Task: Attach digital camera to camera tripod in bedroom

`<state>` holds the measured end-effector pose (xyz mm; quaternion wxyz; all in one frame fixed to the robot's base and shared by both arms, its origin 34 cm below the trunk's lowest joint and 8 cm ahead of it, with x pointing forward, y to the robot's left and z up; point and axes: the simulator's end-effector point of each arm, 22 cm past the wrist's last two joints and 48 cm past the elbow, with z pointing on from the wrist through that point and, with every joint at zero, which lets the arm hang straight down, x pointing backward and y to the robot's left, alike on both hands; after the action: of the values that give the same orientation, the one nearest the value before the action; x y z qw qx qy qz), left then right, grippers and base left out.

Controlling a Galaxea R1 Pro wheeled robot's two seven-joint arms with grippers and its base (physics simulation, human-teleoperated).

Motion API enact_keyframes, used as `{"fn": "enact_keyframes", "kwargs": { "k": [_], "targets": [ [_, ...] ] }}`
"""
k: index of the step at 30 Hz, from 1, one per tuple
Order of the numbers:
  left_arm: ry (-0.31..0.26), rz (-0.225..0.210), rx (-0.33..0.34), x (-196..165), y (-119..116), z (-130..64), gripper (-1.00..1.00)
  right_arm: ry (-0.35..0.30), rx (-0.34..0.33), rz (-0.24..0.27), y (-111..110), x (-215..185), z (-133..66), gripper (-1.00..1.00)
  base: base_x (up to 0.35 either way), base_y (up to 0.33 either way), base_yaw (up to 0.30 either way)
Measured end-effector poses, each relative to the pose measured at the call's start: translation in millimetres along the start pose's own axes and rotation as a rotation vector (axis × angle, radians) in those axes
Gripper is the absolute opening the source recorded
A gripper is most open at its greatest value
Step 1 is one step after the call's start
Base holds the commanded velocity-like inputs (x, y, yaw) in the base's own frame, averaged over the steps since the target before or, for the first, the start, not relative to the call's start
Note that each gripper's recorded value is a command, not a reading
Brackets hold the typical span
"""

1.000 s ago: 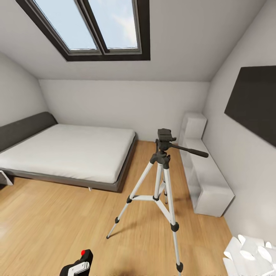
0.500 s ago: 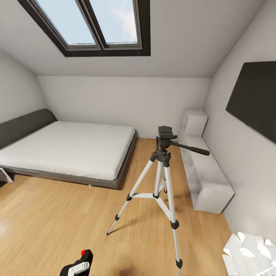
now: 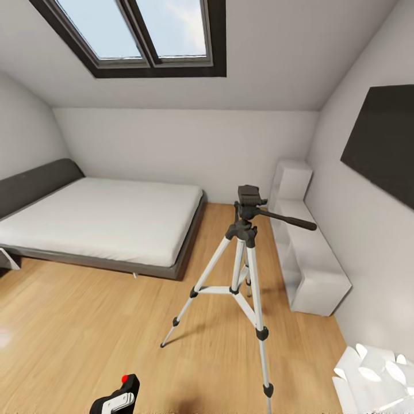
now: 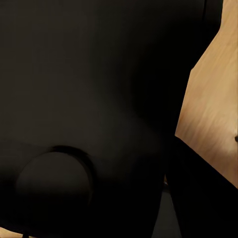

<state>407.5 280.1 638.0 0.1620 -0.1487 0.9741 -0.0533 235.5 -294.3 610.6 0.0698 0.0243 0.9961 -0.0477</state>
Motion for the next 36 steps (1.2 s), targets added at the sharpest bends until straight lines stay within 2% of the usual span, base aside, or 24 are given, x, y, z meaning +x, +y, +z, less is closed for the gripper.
{"fn": "enact_keyframes", "kwargs": {
  "k": [13,18,22,23,25,30,36],
  "targets": [
    [0.009,0.007,-0.001,3,2,3.5,-1.00,0.024,-0.001,-0.002,1,9,1.4,1.00,0.000,0.000,0.000],
    [-0.035,0.023,0.021,-22,-4,5.3,-1.00,0.025,0.002,0.005,0,8,2.3,1.00,0.000,0.000,0.000],
    [-0.143,0.052,0.081,-78,-39,3.1,-1.00,-0.018,0.009,0.012,-1,-13,4.5,1.00,0.000,0.000,0.000],
    [-0.172,0.071,0.089,-94,-46,0.8,-1.00,-0.051,0.008,0.013,1,-30,5.3,1.00,0.000,0.000,0.000],
    [-0.193,0.111,0.091,-109,-52,-1.9,-1.00,-0.092,0.008,0.013,3,-56,5.7,1.00,0.000,0.000,0.000],
    [-0.177,0.189,0.064,-120,-45,-3.1,-1.00,-0.113,0.014,0.014,0,-86,5.3,1.00,0.000,0.000,0.000],
    [-0.153,0.219,0.041,-118,-34,-0.8,-1.00,-0.119,0.010,0.014,3,-95,5.4,1.00,0.000,0.000,0.000]
  ]
}}
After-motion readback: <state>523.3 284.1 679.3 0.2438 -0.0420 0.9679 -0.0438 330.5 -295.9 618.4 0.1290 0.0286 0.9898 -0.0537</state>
